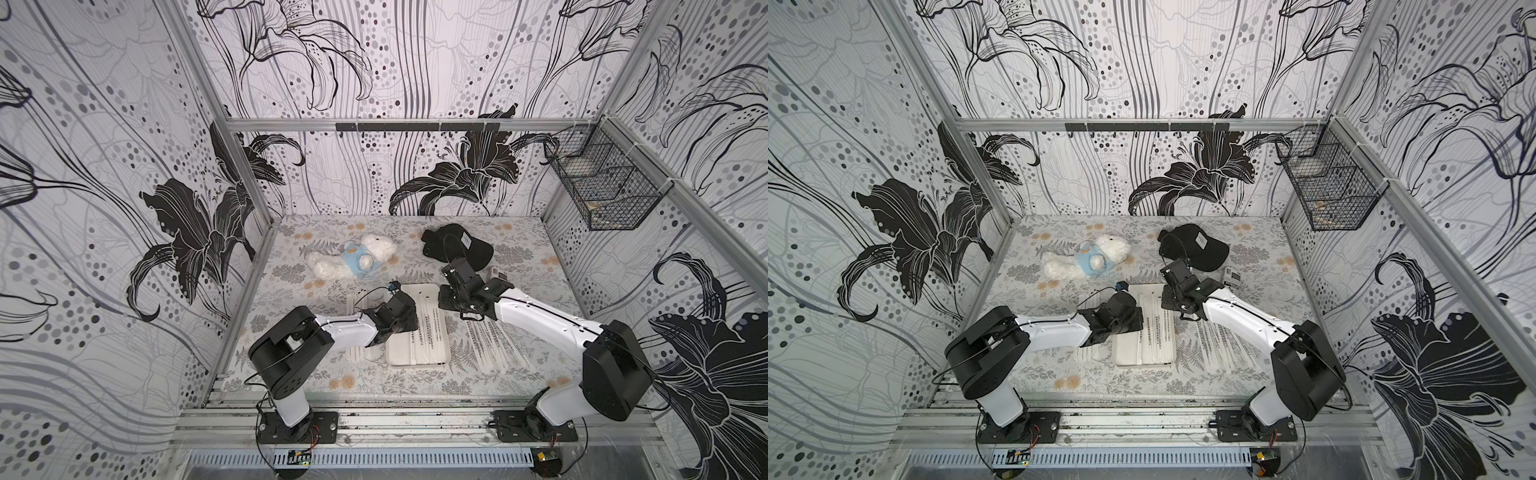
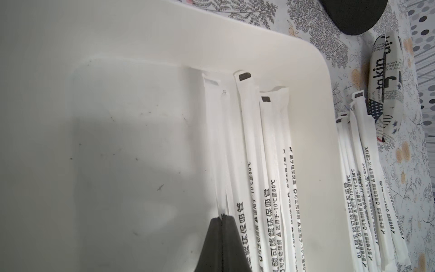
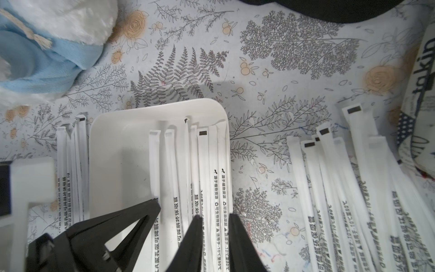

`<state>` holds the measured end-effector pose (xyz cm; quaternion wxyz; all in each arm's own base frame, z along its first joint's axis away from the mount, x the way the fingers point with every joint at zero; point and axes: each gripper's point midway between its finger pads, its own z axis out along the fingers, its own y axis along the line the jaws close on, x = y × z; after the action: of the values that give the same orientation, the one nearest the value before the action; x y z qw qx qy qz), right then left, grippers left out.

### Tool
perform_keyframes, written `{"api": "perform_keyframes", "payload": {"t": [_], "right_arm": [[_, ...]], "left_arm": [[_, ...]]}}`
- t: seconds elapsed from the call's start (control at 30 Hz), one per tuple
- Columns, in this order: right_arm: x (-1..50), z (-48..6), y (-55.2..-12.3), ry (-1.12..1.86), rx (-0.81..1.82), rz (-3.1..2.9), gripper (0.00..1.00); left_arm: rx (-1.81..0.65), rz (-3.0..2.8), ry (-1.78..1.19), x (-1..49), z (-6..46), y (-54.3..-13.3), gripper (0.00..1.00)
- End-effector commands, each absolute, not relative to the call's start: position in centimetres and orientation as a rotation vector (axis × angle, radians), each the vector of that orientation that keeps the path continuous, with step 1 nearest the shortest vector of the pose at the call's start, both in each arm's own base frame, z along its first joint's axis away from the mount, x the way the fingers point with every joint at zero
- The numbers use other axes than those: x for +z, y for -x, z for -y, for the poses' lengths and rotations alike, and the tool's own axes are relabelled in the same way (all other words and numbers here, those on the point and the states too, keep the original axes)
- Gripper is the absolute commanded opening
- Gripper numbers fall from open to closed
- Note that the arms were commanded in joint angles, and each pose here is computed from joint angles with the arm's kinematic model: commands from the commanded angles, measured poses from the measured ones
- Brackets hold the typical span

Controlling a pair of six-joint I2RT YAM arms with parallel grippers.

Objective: Put the straws into the storage box
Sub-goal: Place the straw in the storage box.

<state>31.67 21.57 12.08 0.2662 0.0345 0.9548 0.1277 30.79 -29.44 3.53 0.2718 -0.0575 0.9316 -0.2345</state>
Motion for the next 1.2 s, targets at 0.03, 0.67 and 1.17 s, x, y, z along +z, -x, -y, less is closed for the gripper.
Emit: {"api": "perform_keyframes", "payload": {"t": [0.03,0.67,1.17], "right_arm": [[12.4,-21.0,-31.5,-0.070,0.325,-2.570,0.23],[11.8,-20.8,-31.3,-0.078,0.319,-2.577,0.22],[11.1,-19.3,-30.2,-0.044,0.290,-2.627,0.22]], "left_arm": [[-0.710,-2.454,0.167,4.0,30.6,-31.4,0.00],[-0.689,-2.479,0.175,2.5,30.4,-31.5,0.13],[-0.685,-2.441,0.184,5.2,29.7,-31.8,0.22]]}}
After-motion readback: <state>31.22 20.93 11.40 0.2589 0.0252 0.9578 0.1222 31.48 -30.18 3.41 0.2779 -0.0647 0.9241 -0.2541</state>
